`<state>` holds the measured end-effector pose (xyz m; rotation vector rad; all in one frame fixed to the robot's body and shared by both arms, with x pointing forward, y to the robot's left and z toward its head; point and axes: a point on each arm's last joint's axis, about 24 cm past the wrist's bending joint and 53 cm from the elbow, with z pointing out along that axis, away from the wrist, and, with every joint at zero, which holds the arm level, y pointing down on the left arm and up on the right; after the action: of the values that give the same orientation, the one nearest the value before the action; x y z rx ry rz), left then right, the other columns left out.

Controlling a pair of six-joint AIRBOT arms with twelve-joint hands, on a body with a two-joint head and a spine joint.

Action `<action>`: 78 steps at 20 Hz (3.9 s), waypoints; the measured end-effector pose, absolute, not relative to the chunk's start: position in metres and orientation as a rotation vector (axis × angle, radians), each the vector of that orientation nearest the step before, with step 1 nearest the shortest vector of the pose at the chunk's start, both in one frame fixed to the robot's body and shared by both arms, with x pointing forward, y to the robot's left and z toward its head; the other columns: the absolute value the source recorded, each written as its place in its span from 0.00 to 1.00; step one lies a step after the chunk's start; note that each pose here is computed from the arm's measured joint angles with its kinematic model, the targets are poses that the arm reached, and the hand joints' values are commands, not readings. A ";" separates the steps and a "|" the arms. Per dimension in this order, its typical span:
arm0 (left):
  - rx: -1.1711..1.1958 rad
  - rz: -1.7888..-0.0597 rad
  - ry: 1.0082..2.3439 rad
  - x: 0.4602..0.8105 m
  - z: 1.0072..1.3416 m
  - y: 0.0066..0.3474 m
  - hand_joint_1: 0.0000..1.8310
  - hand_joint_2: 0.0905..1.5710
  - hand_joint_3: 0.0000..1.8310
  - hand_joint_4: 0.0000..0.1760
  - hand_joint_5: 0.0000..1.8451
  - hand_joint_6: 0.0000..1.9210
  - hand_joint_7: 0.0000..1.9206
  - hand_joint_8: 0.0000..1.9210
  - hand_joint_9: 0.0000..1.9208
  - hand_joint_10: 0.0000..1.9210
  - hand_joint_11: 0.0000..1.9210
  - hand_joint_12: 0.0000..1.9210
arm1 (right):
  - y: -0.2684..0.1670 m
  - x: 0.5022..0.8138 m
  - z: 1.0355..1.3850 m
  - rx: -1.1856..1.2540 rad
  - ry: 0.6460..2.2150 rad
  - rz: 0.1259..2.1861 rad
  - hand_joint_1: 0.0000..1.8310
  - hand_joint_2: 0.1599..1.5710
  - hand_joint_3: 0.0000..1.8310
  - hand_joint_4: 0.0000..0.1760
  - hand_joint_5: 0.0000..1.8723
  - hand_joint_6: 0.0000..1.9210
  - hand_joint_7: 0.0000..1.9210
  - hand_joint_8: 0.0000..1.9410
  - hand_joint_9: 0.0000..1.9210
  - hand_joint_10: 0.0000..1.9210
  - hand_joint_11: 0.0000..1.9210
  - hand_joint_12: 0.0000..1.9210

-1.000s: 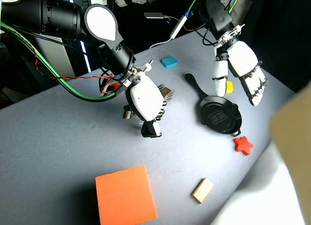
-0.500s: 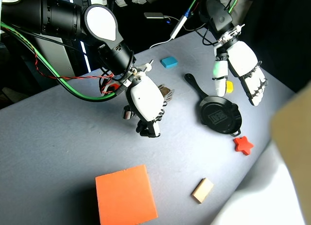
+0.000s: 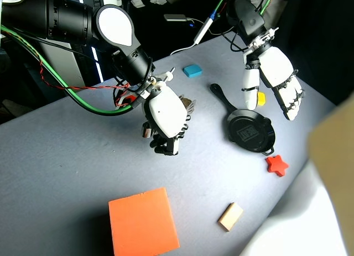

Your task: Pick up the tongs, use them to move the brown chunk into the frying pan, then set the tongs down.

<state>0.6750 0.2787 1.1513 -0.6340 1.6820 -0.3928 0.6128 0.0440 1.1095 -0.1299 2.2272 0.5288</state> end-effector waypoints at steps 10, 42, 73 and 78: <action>-0.632 -0.390 1.682 0.675 1.151 0.279 0.00 0.78 0.00 0.00 0.04 0.00 0.07 0.00 0.08 0.00 0.00 0.28 | 0.044 0.613 1.110 -0.136 2.223 0.525 0.57 0.86 0.00 1.00 0.68 1.00 0.71 1.00 0.74 1.00 0.78 1.00; -0.657 -0.284 1.628 0.694 1.157 0.329 0.00 0.80 0.00 0.00 0.03 0.00 0.06 0.00 0.06 0.00 0.00 0.25 | 0.055 0.701 1.191 -0.050 2.035 0.602 0.48 0.89 0.00 1.00 0.68 1.00 0.74 1.00 0.78 1.00 0.82 1.00; -0.644 -0.189 1.644 0.693 1.143 0.362 0.00 0.80 0.00 0.00 0.04 0.00 0.06 0.00 0.06 0.00 0.00 0.24 | 0.105 0.749 1.156 -0.100 2.024 0.621 0.42 0.87 0.00 0.00 0.50 0.72 0.59 0.73 0.55 0.90 0.47 1.00; -0.644 -0.189 1.644 0.693 1.143 0.362 0.00 0.80 0.00 0.00 0.03 0.00 0.06 0.00 0.06 0.01 0.00 0.26 | 0.104 0.749 1.155 -0.099 2.024 0.620 0.40 0.88 0.00 0.00 0.54 0.34 0.65 0.38 0.55 0.67 0.41 0.91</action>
<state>0.6928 0.3622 1.1427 -0.6443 1.6437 -0.1894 0.7487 0.1043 1.1555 -0.0988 2.0244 0.6202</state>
